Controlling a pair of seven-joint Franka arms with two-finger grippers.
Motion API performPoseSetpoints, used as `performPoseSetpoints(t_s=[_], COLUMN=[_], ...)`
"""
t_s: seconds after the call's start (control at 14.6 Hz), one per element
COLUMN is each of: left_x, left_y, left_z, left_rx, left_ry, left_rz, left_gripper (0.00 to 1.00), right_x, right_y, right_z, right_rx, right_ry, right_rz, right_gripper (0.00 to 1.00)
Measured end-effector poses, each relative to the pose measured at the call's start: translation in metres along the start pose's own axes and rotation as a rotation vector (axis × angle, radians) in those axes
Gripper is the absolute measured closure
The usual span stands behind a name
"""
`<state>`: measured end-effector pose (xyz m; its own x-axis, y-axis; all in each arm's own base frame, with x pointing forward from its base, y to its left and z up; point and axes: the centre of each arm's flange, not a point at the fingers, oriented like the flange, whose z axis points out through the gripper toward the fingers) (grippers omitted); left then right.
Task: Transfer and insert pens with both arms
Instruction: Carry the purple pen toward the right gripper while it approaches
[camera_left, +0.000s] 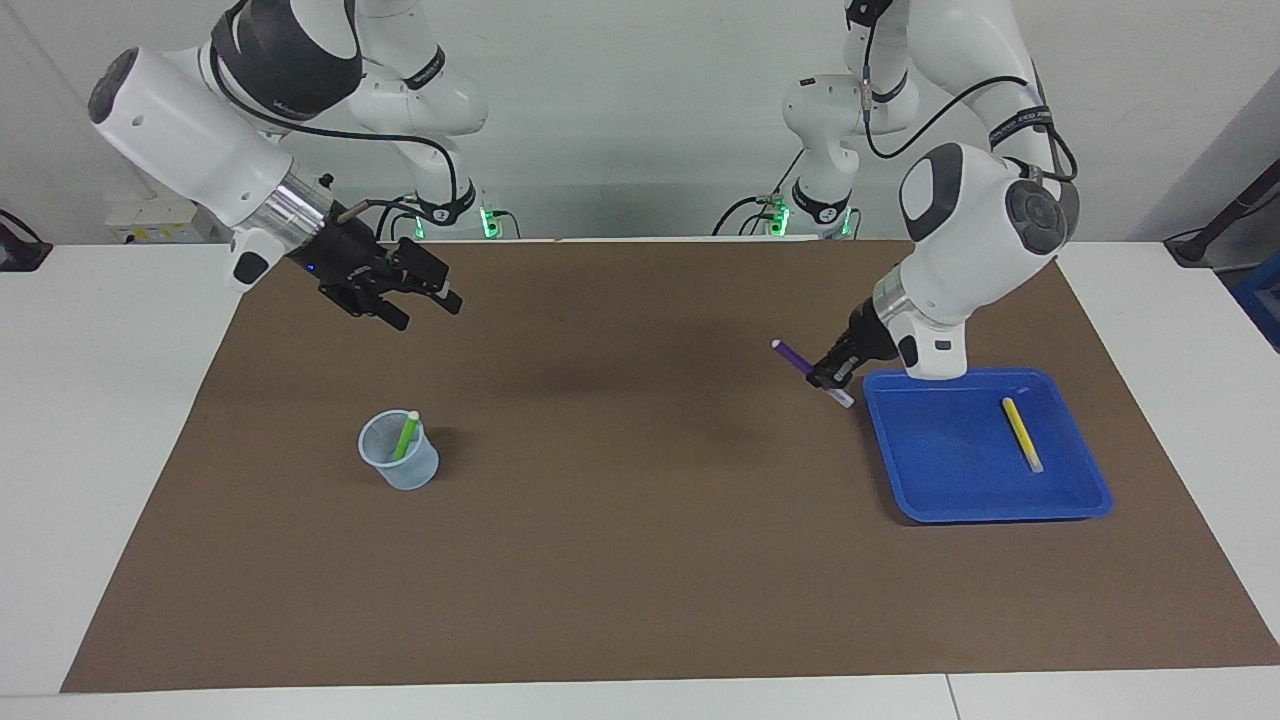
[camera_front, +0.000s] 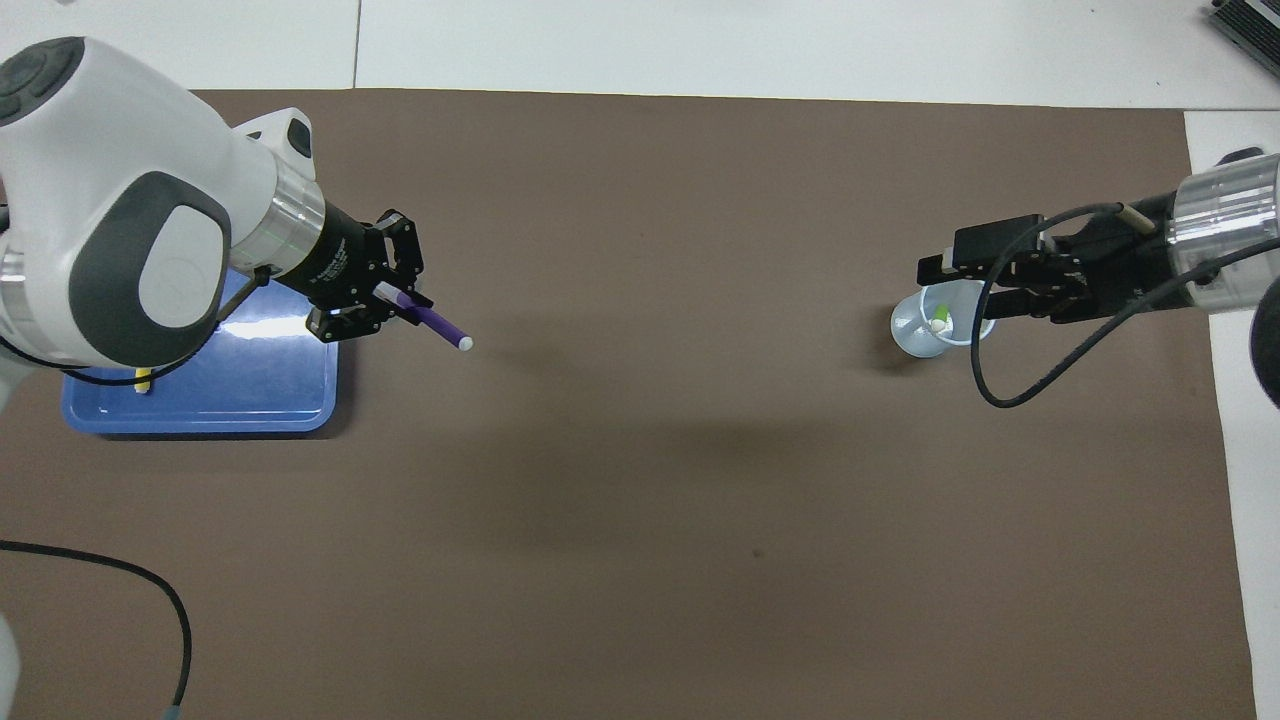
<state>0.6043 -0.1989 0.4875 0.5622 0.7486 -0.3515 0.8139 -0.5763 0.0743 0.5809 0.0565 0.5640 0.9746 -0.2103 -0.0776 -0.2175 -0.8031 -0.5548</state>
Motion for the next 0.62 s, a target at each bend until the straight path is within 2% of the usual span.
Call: performPoseSetpoints(t_s=[0.27, 0.41, 0.62], left_x=[-0.044, -0.069, -0.105], left_y=[0.021, 0.031, 0.040], left_z=[0.008, 0.015, 0.030], left_rx=[-0.063, -0.094, -0.103], left_ry=[-0.027, -0.037, -0.055], left_rz=[-0.232, -0.303, -0.365], left_gripper=[0.83, 0.83, 0.83], right_x=[-0.008, -0.010, -0.015], right_y=[-0.014, -0.026, -0.043], right_z=[0.007, 0.013, 0.023], right_rx=[0.061, 0.065, 0.069], right_ry=[0.008, 0.018, 0.029], right_rz=[0.064, 0.066, 0.084], right_gripper=[0.00, 0.00, 0.00])
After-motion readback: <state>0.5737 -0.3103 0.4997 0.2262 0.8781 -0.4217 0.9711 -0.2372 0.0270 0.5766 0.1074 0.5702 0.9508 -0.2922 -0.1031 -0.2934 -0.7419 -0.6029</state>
